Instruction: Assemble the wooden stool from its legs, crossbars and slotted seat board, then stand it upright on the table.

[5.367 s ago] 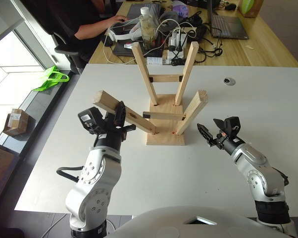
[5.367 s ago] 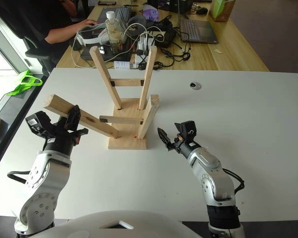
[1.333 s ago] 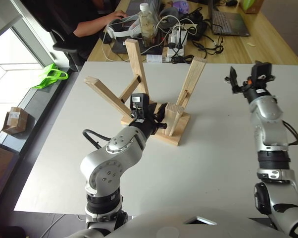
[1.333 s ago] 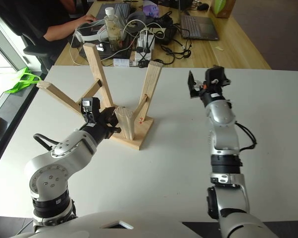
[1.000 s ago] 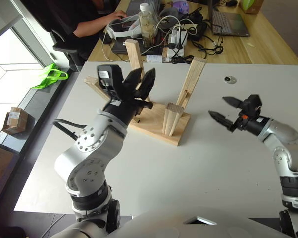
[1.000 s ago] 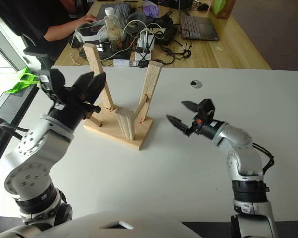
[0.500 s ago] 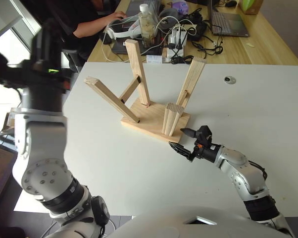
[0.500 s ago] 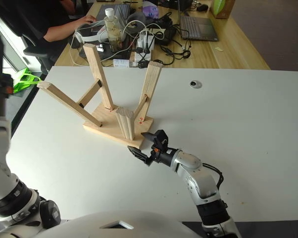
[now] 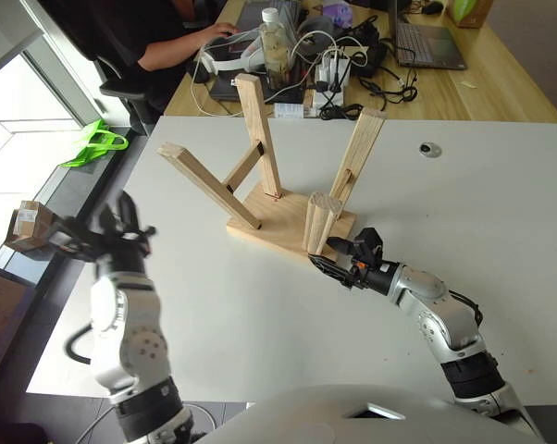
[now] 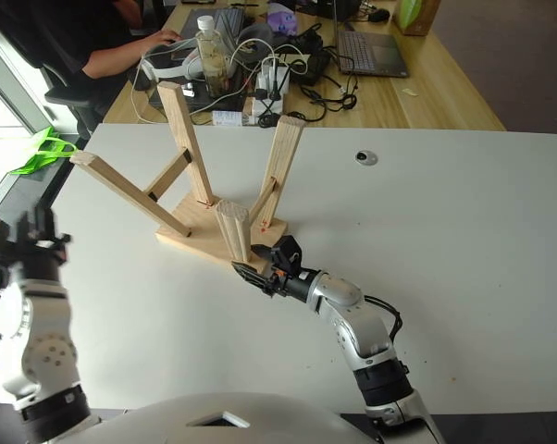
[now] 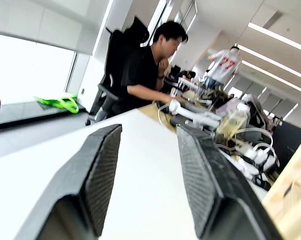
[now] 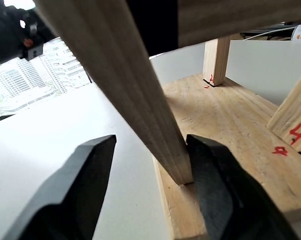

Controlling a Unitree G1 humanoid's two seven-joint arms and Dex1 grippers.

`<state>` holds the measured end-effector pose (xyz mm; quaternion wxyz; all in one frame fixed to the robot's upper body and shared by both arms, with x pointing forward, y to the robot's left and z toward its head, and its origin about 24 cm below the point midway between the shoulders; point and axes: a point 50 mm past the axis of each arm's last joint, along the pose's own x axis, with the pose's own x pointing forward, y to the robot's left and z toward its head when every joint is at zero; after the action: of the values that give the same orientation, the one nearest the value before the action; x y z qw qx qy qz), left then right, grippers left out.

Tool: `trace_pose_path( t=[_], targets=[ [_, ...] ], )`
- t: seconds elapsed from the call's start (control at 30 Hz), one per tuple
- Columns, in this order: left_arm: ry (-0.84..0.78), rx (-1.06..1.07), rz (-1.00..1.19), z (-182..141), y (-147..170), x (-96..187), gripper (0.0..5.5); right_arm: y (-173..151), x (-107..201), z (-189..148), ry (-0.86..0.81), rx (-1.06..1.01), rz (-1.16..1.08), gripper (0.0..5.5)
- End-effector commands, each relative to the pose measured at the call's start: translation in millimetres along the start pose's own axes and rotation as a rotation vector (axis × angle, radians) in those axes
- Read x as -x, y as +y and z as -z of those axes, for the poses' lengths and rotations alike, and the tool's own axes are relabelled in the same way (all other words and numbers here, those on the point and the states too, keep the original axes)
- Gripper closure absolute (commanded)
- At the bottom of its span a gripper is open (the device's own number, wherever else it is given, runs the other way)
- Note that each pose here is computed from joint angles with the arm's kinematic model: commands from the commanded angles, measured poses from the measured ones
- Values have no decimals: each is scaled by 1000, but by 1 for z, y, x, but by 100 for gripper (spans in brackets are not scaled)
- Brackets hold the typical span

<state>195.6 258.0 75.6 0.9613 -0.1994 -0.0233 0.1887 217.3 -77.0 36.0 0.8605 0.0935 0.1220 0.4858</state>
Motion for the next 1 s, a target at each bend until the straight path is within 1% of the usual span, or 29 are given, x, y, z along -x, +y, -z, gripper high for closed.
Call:
trace_pose_path(
  t=[0.03, 0.13, 0.2, 0.33, 0.5, 0.63, 0.83, 0.93, 1.0],
  targets=[
    [149, -76, 33, 42, -4, 20, 347, 2, -7, -2, -16, 4, -18, 342],
    [181, -87, 71, 54, -14, 26, 347, 1, -9, -2, -29, -37, -8, 396],
    [182, -87, 87, 56, -18, 26, 347, -2, -11, -4, -35, -80, 21, 412],
    [166, -97, 108, 52, -22, 22, 347, -9, -13, -11, -70, -248, 86, 413],
    [150, -99, 110, 48, -23, 17, 347, -21, -11, -24, -141, -552, 201, 416],
    [143, -100, 113, 47, -24, 15, 347, -33, -8, -28, -187, -796, 314, 419],
    [137, -102, 110, 46, -23, 14, 347, -44, -6, -25, -227, -1056, 437, 423],
    [138, -103, 106, 46, -23, 14, 347, -51, -2, -12, -217, -1168, 539, 442],
    [136, -101, 99, 46, -22, 15, 347, -53, -2, -10, -219, -1221, 575, 455]
  ],
)
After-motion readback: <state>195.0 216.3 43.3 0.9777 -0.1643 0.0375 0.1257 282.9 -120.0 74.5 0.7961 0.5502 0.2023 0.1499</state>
